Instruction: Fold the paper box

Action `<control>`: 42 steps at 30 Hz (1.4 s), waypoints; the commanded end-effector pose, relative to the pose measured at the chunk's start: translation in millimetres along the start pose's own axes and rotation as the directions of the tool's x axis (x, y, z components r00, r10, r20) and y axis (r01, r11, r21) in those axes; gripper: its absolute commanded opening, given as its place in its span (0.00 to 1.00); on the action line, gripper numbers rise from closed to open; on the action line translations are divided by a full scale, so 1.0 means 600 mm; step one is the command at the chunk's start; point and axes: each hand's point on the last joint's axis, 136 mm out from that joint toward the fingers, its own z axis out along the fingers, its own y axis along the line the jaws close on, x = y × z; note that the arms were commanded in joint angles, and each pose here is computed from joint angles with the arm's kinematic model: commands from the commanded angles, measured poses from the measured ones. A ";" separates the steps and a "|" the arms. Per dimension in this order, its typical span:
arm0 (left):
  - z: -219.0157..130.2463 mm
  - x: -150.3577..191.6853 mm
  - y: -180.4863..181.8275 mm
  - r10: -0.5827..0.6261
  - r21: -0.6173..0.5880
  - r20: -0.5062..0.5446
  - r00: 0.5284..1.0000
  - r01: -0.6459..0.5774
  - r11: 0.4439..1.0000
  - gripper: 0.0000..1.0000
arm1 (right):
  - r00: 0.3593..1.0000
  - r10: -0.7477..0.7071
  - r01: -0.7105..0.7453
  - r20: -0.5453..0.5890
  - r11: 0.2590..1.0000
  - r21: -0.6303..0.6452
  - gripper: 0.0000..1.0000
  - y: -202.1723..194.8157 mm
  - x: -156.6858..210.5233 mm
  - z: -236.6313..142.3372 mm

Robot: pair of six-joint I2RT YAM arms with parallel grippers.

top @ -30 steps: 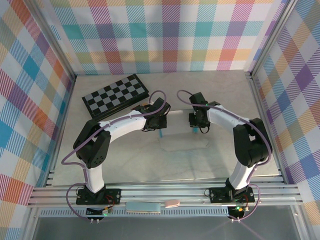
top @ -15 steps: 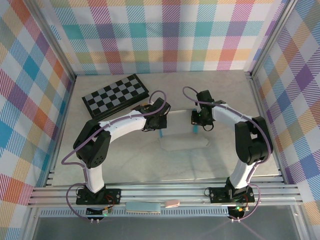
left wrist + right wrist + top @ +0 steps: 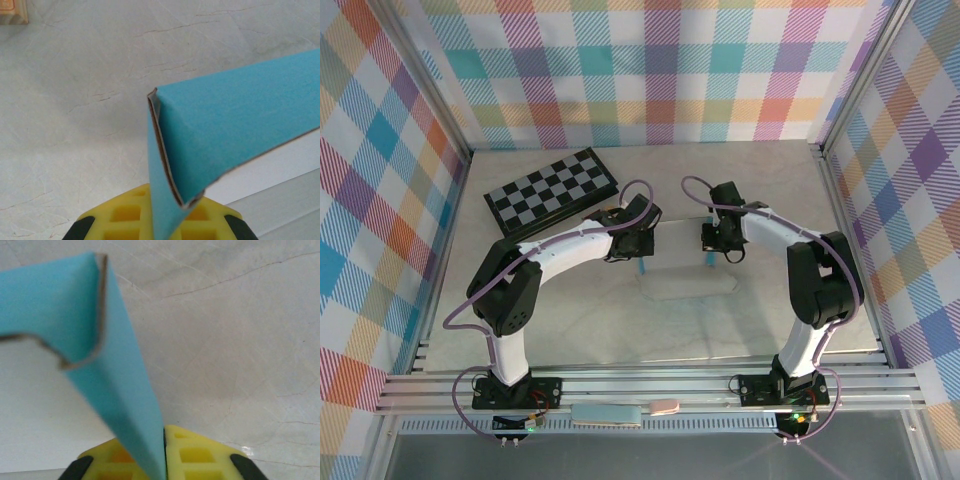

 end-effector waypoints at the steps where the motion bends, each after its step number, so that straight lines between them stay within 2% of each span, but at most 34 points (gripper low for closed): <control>1: -0.005 -0.010 -0.013 0.010 0.011 0.005 1.000 -0.010 1.000 0.00 | 0.999 -0.027 0.030 -0.028 0.994 0.105 0.02 -0.011 0.015 0.007; 5: -0.004 -0.010 -0.013 0.012 0.008 0.000 1.000 -0.012 1.000 0.00 | 0.997 -0.069 0.080 -0.046 0.946 0.313 0.00 -0.032 0.022 0.002; 8: 0.001 -0.006 -0.010 0.008 0.002 -0.011 1.000 -0.008 1.000 0.00 | 0.994 -0.099 0.109 -0.047 0.919 0.378 0.00 -0.029 0.025 -0.003; 17: 0.036 0.009 0.015 -0.039 -0.016 -0.062 0.997 0.038 0.999 0.00 | 0.994 -0.099 0.107 -0.041 0.928 0.358 0.00 -0.005 0.030 -0.015; 29: 0.077 0.050 0.039 -0.044 -0.059 -0.124 0.991 0.037 0.998 0.04 | 0.994 -0.097 0.106 -0.043 0.923 0.370 0.00 0.001 0.037 -0.019; 35: 0.083 0.062 0.071 -0.008 -0.159 -0.140 0.990 -0.015 0.987 0.03 | 0.995 -0.098 0.102 -0.028 0.922 0.373 0.00 0.002 0.031 -0.027; 36: 0.084 0.064 0.077 -0.001 -0.187 -0.146 0.989 -0.026 0.982 0.00 | 0.995 -0.098 0.101 -0.025 0.922 0.374 0.00 0.003 0.030 -0.028; 42: 0.082 0.069 0.096 0.053 -0.327 -0.151 0.987 -0.101 0.940 0.00 | 0.997 -0.080 0.080 -0.015 0.922 0.379 0.00 0.010 0.029 -0.033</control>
